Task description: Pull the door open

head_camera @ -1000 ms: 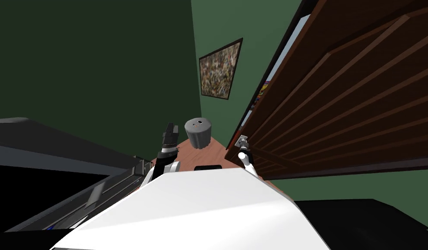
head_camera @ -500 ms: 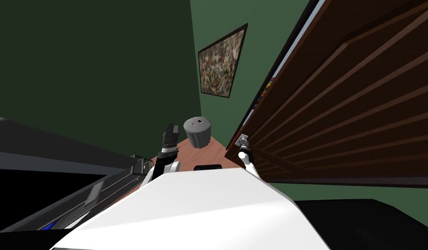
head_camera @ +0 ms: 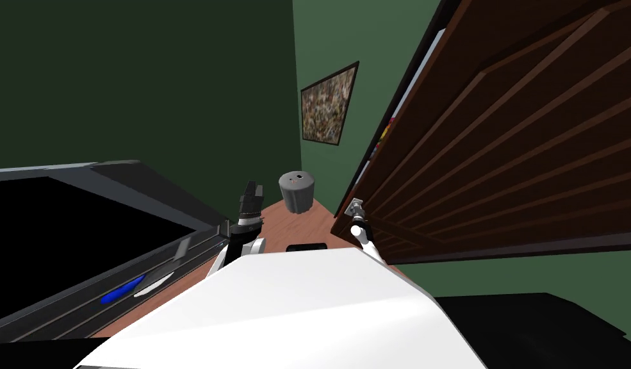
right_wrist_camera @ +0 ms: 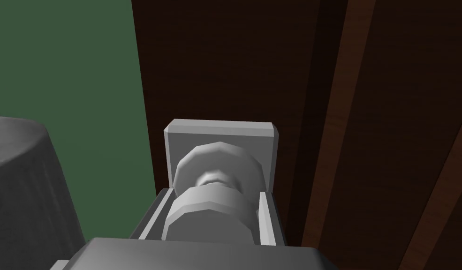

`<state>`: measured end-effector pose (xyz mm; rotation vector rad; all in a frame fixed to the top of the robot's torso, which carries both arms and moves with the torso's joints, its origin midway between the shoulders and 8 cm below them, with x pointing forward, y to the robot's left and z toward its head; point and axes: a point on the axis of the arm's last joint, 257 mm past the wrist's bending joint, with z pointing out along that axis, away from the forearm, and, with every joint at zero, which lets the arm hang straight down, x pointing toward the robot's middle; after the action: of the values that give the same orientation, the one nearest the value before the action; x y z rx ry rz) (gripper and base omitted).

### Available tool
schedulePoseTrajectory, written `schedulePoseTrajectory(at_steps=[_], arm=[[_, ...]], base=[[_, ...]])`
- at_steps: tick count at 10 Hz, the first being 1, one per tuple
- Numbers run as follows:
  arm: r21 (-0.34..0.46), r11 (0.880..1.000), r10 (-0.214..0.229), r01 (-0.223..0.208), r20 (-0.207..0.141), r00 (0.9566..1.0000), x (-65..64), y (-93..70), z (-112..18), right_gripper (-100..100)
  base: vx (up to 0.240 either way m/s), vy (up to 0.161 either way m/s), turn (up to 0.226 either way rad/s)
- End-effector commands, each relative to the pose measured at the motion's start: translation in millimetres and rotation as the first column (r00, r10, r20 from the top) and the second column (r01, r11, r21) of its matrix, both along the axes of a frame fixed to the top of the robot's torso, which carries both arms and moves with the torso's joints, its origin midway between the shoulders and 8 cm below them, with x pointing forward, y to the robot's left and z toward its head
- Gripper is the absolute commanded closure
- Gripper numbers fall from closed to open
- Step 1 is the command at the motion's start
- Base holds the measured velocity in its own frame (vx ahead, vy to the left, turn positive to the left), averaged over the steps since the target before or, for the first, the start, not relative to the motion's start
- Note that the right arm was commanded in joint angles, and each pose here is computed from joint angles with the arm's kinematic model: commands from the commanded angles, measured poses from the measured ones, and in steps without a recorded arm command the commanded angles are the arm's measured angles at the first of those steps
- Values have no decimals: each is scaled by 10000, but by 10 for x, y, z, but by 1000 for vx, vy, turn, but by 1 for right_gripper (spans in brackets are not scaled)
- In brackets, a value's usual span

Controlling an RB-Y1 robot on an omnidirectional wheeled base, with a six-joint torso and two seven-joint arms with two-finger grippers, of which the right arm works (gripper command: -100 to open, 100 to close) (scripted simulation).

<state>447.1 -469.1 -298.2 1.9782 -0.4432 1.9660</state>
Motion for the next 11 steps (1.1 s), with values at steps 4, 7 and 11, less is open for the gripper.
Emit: schedulePoseTrajectory(at_steps=[4,7,11], arm=[[36,9990,455,-454,-15,9990,3,139,-23,100],[23,9975,712,-712,22,9975,0,190,-4,100],[23,9936,1133,-1133,60,9935,-13,278,15,100]], base=[[-200,-14,100],[-220,-32,118],[-237,-24,132]])
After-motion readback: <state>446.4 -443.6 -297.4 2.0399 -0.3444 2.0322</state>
